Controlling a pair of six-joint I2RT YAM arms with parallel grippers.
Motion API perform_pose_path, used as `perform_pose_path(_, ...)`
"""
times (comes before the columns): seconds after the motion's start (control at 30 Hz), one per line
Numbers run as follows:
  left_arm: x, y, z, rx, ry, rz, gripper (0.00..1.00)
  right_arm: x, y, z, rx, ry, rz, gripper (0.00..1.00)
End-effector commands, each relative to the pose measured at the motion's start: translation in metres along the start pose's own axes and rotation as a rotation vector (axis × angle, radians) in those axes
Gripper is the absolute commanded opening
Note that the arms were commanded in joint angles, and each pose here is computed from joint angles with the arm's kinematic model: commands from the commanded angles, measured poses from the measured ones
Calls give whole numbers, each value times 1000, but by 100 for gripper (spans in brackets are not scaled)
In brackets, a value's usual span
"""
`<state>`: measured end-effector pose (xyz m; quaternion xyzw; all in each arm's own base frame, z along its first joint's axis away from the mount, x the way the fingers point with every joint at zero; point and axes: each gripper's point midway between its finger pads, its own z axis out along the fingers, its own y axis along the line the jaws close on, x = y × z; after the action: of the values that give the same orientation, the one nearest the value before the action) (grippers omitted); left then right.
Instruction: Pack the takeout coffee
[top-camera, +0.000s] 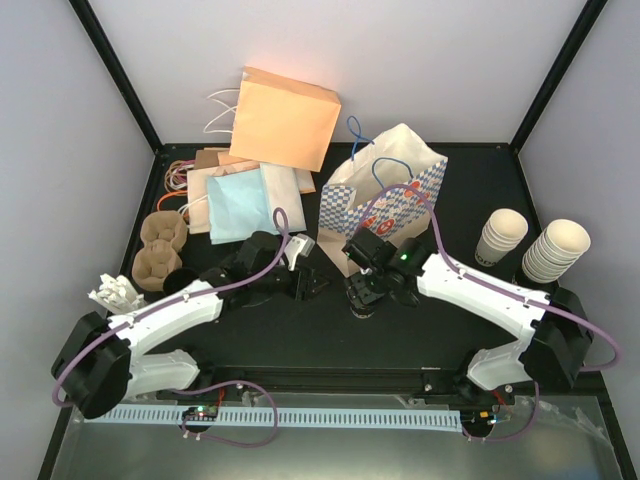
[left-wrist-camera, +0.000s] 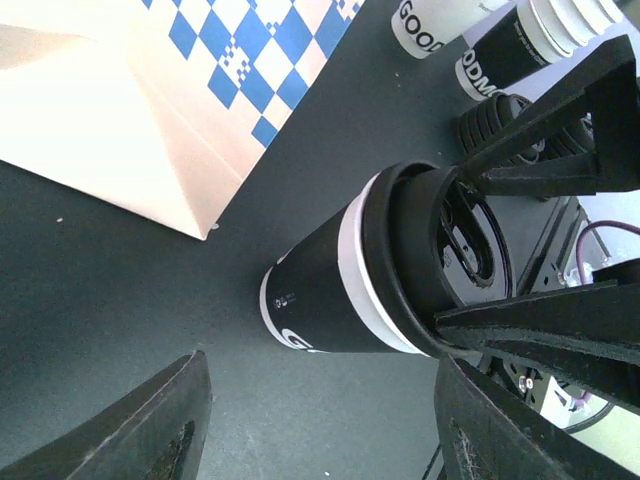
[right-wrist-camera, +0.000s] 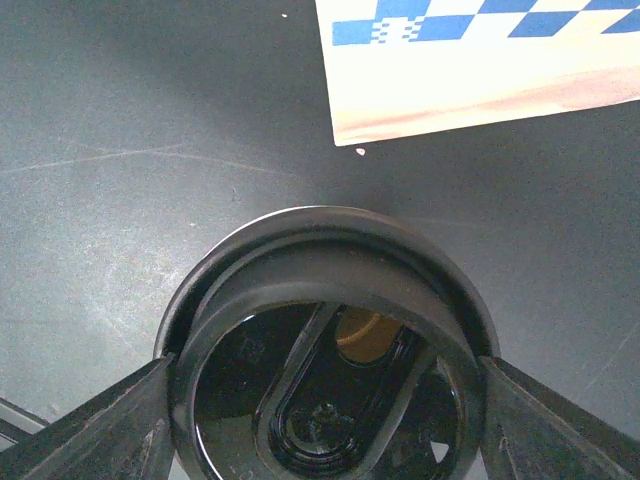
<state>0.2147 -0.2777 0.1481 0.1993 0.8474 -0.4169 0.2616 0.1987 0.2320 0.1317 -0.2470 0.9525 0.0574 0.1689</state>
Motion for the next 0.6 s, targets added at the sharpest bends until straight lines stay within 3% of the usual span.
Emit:
perform_pose_path(0.0, -2, -9, 4, 52, -5, 5, 62, -1, 3, -2, 0, 10, -20, 80)
perform_pose_path(0.57, 9, -3, 16, 63, 24, -9, 57, 1, -1, 9, 80, 54, -41, 85)
